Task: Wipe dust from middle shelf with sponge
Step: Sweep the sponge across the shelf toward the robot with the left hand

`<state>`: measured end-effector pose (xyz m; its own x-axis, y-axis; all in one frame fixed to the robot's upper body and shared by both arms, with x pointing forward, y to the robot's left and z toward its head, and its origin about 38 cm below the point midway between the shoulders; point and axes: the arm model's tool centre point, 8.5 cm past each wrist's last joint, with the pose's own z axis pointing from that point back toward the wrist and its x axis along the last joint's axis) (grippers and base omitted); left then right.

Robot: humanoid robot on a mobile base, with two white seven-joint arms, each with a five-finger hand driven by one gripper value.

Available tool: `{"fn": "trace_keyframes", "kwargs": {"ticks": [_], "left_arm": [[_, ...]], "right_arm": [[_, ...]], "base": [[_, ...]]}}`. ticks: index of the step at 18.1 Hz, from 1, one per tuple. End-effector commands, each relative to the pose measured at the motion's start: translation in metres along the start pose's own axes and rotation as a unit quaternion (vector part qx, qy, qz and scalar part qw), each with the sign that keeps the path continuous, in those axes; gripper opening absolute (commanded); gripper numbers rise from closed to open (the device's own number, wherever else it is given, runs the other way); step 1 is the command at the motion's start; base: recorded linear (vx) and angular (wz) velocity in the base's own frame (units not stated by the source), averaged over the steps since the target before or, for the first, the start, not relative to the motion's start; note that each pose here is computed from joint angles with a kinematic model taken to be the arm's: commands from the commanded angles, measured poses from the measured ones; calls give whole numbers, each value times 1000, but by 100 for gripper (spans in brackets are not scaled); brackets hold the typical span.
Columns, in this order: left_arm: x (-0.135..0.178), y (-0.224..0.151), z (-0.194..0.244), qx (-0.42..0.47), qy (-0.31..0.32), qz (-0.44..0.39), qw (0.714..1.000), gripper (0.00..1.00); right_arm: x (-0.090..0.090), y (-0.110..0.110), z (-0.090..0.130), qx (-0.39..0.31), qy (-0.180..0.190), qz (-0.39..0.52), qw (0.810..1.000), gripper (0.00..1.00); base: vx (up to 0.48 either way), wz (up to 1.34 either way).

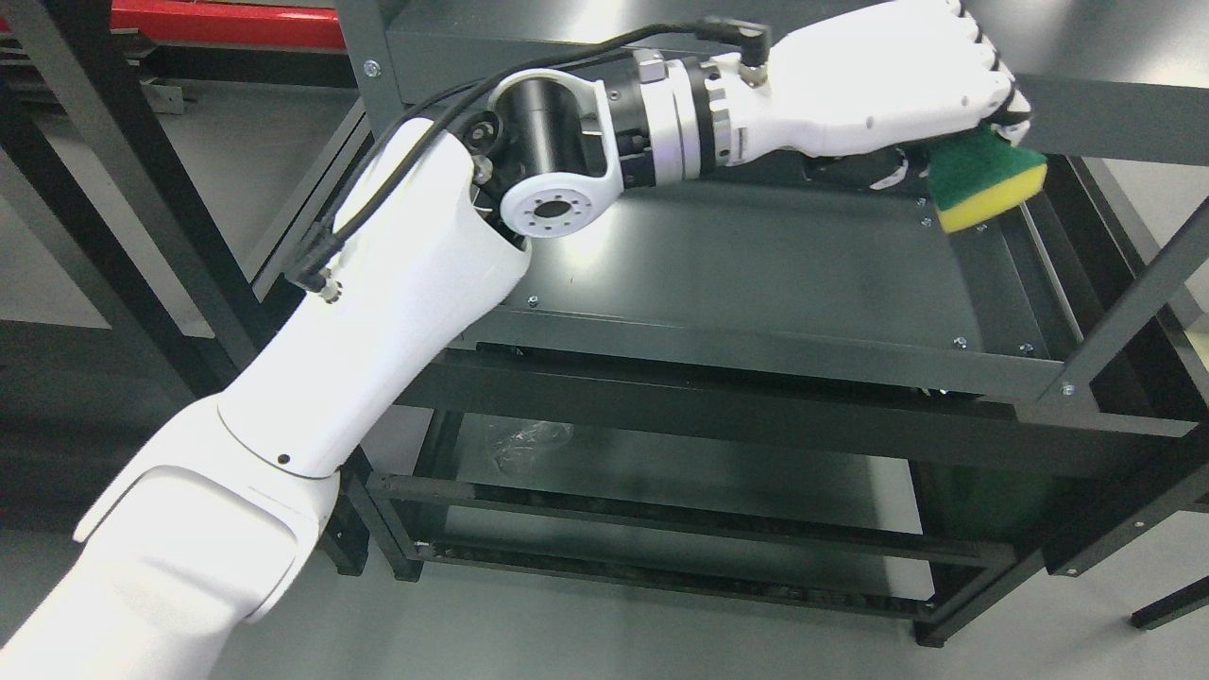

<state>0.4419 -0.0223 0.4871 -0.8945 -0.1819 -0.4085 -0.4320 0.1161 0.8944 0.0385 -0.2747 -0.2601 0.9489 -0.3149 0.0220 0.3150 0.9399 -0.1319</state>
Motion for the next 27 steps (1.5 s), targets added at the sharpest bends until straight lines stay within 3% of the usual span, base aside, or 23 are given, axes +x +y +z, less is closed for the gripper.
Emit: {"fn": "trace_keyframes", "kwargs": {"ticks": [1,6,11,15,17,20,23,27], "left_arm": [[-70,36,140,23,118,-46,992,0],[-77,11,214,41,185,2,982,0],[-86,41,284,66,254,6,965,0],[-80,59,315,72,260,-1,963,0],[-74,58,298,128,214,33,968,0],[-51,30,183,228,85,130,961,0],[-46,26,127,200,61,116,971,0],[-36,51,72,272,42,86,958,0]], "right_arm": [[10,-10,0,-7,-11,-1,1000,100],[10,-10,0,-7,-11,-1,1000,100],[10,-10,0,-7,-11,-1,1000,100],[10,-10,0,-7,-11,-1,1000,100],[10,-10,0,-7,-11,-1,1000,100],[10,-10,0,-7,-11,-1,1000,100],[10,-10,0,-7,-11,-1,1000,100],[10,-10,0,-7,-11,-1,1000,100]], "base": [[0,0],[0,0],[0,0],[0,0],[0,0],[0,0],[-1,7],[0,0]]}}
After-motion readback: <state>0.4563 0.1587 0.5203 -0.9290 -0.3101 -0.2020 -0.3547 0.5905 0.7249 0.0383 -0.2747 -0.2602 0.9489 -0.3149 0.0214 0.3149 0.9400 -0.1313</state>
